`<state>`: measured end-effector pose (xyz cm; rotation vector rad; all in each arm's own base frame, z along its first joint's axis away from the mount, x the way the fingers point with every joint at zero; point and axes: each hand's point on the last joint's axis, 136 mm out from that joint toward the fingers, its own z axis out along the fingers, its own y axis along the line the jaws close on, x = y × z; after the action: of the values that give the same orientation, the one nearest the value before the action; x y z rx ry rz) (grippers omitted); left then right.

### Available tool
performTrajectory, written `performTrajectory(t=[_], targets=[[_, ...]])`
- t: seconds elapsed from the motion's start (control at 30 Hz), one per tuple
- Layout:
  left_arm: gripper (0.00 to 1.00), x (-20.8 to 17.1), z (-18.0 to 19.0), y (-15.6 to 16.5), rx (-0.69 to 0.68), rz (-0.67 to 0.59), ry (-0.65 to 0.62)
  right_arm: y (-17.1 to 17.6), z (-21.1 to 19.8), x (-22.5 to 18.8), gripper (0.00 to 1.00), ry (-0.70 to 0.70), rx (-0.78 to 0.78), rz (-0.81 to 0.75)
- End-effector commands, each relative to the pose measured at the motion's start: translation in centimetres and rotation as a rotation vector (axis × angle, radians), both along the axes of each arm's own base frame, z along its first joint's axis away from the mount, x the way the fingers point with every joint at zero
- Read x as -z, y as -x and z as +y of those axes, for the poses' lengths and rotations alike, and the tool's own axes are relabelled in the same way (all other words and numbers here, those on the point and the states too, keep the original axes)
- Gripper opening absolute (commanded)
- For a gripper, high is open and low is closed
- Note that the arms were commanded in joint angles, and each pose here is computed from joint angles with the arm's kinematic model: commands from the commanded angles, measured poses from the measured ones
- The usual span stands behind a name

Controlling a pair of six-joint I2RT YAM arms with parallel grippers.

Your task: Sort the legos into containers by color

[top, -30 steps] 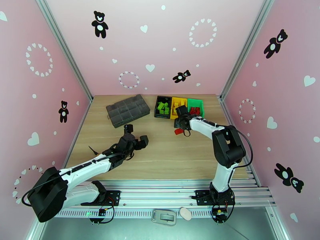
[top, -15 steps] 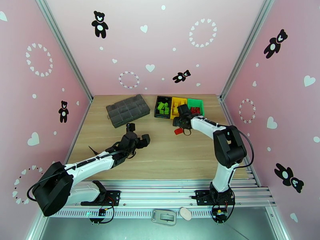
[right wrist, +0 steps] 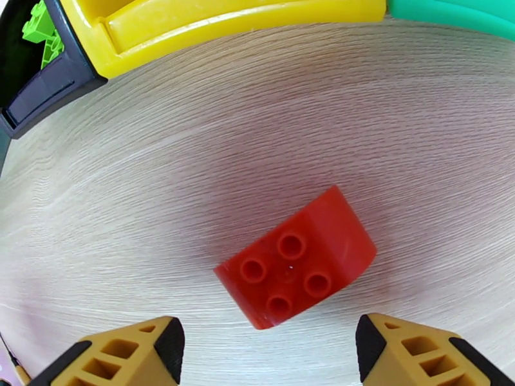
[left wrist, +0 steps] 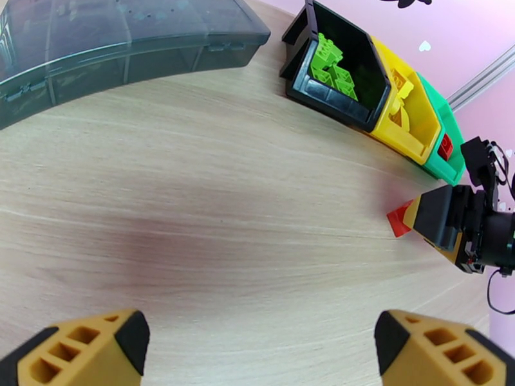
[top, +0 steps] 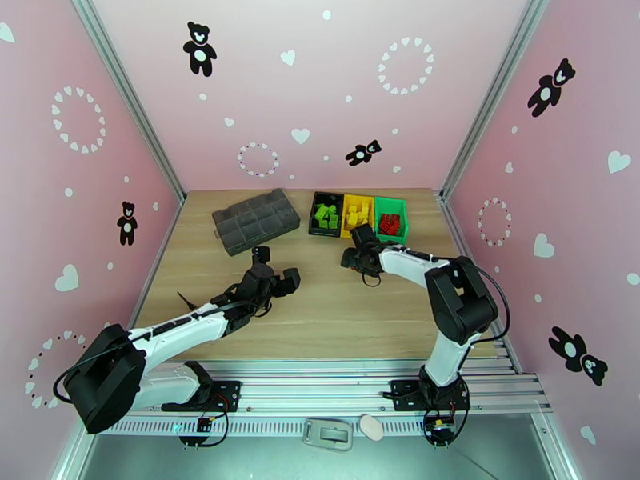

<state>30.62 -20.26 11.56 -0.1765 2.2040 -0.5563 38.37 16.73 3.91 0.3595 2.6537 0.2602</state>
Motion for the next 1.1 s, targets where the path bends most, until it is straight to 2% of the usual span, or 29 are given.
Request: performTrajectory(t=[0.0, 0.17, 0.63, 0.9, 1.07], targets=[[0.98, -0.4, -0.2, 0.0, 0.009, -0.01, 0.025, -0.3, 0.8, 0.5, 0.75, -0.025, 0.004, 0.0], [0.98, -0.4, 0.2, 0.1, -0.006, -0.014, 0.015, -1.1, 1.5, 0.8, 0.74, 0.001, -0.011, 0.005], [0.98, -0.7, 1.5, 0.4, -0.032, -0.036, -0.002, -4.4, 2.0, 1.1, 0.71, 0.201, -0.039, 0.017], [0.98, -0.4, 1.4, 0.4, -0.028, -0.023, 0.004, -5.1, 2.7, 2.2, 0.62, 0.264, -0.068, 0.041], [0.98, 0.2, 0.9, -0.1, -0.024, 0.016, -0.006, -5.1, 2.2, 2.2, 0.53, 0.29, -0.063, 0.038]])
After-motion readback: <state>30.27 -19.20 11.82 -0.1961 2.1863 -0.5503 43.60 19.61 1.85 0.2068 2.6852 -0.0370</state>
